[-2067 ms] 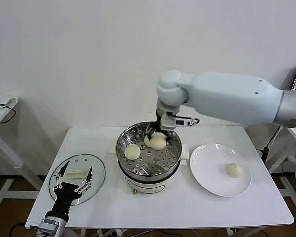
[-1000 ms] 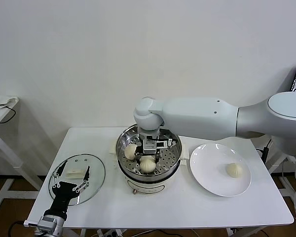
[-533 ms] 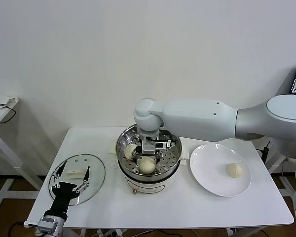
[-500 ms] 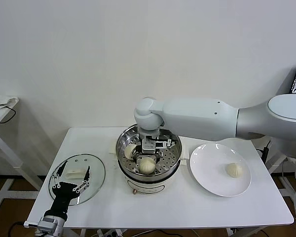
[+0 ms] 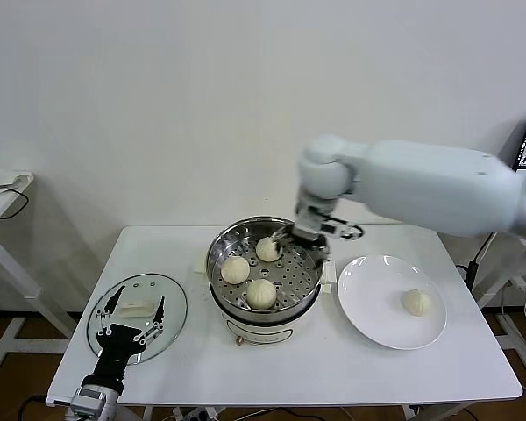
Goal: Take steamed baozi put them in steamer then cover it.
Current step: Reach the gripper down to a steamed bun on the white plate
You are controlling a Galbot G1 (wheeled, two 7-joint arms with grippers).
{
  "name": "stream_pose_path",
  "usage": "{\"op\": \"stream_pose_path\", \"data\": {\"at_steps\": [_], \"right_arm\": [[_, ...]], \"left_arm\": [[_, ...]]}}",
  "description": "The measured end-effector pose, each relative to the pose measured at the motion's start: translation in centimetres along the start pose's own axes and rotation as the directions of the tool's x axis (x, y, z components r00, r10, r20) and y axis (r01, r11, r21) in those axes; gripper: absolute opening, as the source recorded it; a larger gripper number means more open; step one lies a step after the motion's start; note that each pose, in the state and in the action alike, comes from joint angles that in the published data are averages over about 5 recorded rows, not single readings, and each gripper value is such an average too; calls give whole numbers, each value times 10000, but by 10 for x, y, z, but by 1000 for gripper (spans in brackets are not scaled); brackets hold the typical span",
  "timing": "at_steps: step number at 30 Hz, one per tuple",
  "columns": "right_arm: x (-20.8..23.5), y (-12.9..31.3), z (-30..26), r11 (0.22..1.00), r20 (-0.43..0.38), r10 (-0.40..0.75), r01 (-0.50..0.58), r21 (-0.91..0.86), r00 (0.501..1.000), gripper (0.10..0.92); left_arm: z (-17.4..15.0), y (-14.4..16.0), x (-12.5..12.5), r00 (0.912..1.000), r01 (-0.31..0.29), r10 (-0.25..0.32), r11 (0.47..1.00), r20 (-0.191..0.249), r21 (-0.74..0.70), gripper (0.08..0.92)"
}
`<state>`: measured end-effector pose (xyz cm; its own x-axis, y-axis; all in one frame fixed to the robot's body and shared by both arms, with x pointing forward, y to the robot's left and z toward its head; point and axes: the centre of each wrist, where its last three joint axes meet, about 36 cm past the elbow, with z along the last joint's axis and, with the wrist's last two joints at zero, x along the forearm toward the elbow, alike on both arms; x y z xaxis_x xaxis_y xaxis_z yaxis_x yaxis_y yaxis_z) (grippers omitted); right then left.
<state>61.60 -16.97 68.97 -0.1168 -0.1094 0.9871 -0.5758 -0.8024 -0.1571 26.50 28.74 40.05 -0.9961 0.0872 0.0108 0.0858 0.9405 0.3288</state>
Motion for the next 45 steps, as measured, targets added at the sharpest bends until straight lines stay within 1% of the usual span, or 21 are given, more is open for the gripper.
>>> {"op": "stream_pose_path", "data": {"at_steps": [4,9,14,20,26,32,45], "right_arm": [[-1,48,34,9770,-98,-94,71,-2130,9999,823],[-17,108,73,9066,-151,-218,134,-4218,9996,823],[-41,157,103,8251,-203,-290,124,-5649,9994,823],[-71,201,129,7385,-363,-440,80,-6742,9984,823],[-94,229,148,6725,-560,-598,-12,-7401,9966,823],[-115,245,162,6266,-706,-730,-94,-7793,9948,823],[-158,257,170,5807,-698,-776,-118,-8140,9945,823]], "left_arm": [[0,1,-1,10000,-14,14,10000,-3,-21,823],[1,-1,-1,10000,-74,74,10000,-44,2,823],[3,-3,-2,9999,-124,124,9999,-72,12,823],[2,-5,-2,9998,-206,206,9998,-54,-1,823],[2,-6,-1,9997,-211,211,9998,-89,-22,823],[3,-7,-1,9998,-198,198,9998,-86,-34,823],[7,-9,-5,9997,-187,187,9998,-154,4,823]]}}
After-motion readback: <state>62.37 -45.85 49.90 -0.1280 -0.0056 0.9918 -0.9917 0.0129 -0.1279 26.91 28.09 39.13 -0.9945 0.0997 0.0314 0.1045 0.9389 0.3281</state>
